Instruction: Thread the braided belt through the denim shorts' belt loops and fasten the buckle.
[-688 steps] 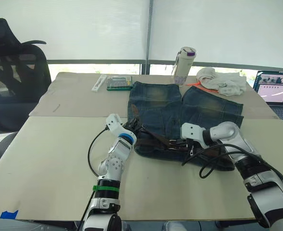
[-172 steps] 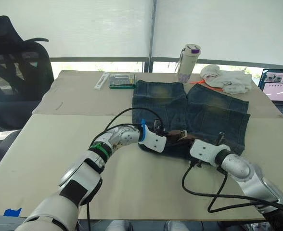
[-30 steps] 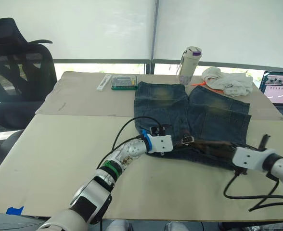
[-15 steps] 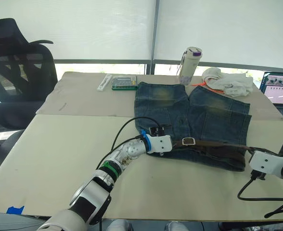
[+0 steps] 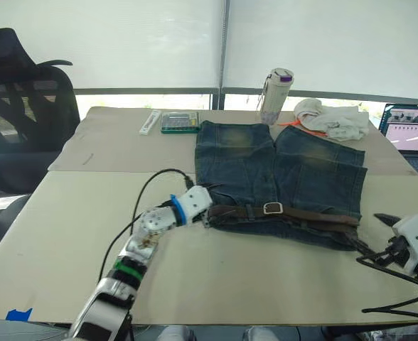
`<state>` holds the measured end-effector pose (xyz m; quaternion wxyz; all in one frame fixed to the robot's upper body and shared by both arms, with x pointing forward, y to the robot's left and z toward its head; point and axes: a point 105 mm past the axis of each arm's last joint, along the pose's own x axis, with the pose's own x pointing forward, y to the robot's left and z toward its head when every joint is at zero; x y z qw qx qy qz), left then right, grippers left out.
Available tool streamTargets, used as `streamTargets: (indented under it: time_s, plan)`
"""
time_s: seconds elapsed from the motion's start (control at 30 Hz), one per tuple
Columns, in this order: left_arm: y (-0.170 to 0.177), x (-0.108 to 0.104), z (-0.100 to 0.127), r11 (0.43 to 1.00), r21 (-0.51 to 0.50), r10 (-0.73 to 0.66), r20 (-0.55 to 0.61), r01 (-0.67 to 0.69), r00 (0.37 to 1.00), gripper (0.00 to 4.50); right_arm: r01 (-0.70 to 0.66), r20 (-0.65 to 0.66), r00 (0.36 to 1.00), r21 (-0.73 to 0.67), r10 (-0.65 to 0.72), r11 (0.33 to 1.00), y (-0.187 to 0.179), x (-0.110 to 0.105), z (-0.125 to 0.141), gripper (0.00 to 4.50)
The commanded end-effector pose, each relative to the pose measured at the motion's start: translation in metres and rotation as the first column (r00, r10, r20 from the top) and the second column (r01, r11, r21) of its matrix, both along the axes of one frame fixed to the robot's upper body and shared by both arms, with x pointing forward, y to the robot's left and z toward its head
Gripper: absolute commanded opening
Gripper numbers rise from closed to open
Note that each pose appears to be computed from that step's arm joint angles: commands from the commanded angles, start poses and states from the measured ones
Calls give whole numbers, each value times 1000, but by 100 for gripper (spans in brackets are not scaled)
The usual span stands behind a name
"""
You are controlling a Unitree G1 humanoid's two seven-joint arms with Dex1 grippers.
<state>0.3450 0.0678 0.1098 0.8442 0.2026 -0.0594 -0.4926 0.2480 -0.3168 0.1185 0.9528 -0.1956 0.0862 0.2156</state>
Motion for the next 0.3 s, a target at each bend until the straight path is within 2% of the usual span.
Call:
streamTargets:
  time_s: [0.03, 0.23, 0.3]
  plan:
    - [13, -25, -13, 997, 62, -38, -109, 45, 993, 450, -43, -43, 998, 172, 51, 984, 11, -10, 6, 445]
    - [15, -36, -10, 999, 34, -10, -151, 16, 988, 450, -43, -84, 995, 194, 61, 980, 9, -13, -4, 445]
    - [11, -39, -6, 1000, -20, -17, -183, 14, 983, 450, -44, -97, 993, 184, 63, 982, 6, -14, -7, 445]
